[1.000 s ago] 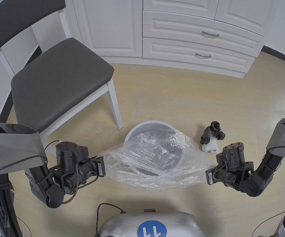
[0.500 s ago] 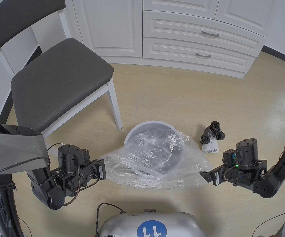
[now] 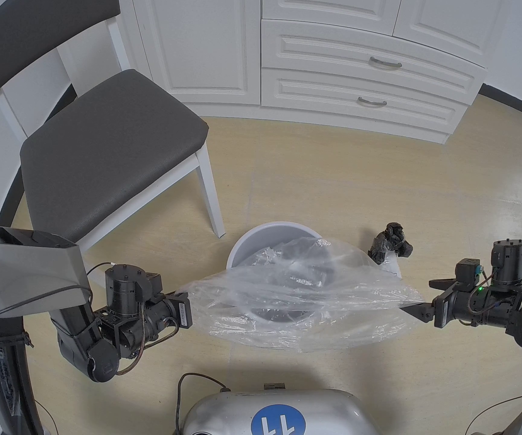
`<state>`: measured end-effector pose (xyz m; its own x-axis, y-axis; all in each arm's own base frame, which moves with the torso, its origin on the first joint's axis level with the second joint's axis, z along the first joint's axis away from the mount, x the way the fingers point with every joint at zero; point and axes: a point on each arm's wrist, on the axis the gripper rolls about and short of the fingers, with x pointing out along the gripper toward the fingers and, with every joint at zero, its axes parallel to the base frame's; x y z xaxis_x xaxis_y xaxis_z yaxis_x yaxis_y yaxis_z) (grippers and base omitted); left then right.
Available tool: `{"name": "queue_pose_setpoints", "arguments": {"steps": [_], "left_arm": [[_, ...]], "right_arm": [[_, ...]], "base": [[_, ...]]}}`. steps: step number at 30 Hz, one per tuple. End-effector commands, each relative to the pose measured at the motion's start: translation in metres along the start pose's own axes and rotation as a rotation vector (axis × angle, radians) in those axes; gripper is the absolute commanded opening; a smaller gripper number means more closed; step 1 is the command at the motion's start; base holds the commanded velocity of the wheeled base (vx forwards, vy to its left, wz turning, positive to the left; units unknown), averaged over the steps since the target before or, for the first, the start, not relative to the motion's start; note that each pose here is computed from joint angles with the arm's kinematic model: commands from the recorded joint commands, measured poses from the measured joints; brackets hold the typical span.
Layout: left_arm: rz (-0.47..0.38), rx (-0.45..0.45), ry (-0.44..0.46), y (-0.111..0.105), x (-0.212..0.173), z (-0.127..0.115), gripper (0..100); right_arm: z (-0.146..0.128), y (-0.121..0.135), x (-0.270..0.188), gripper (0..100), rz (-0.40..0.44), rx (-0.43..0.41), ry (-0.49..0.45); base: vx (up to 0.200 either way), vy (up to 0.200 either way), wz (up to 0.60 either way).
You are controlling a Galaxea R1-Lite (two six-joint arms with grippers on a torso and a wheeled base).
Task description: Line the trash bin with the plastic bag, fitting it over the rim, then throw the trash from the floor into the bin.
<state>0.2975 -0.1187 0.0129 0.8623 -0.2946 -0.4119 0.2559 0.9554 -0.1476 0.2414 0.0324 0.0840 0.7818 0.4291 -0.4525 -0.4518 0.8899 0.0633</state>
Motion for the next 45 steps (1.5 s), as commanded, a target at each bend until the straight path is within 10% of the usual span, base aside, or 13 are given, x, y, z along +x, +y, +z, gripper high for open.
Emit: {"name": "queue_pose_setpoints", "arguments": {"steps": [1, 15, 18, 29, 39, 45], "left_arm": [[0.025, -0.009, 0.007, 0.009, 0.007, -0.003, 0], [0.036, -0.021, -0.008, 0.014, 0.020, -0.002, 0], [0.023, -0.018, -0.018, 0.009, 0.017, 0.001, 0], [0.014, -0.015, -0.035, 0.003, 0.012, 0.004, 0], [0.004, -0.015, -0.054, 0.001, 0.002, 0.010, 0], [-0.002, -0.018, -0.103, 0.000, -0.006, 0.019, 0]], "right_arm": [[0.000, -0.015, -0.009, 100, 0.009, 0.029, -0.023], [0.006, -0.033, -0.014, 100, 0.002, 0.053, -0.072], [0.039, -0.003, -0.051, 100, -0.064, 0.047, -0.227], [0.055, 0.019, -0.082, 100, -0.484, 0.086, -0.142], [0.017, 0.061, -0.163, 100, -0.565, 0.073, -0.366], [-0.053, 0.069, -0.218, 100, -0.778, 0.104, -0.595]], "base": [[0.000, 0.000, 0.00], [0.000, 0.000, 0.00], [0.000, 0.000, 0.00], [0.000, 0.000, 0.00], [0.000, 0.000, 0.00], [0.000, 0.000, 0.00]]}}
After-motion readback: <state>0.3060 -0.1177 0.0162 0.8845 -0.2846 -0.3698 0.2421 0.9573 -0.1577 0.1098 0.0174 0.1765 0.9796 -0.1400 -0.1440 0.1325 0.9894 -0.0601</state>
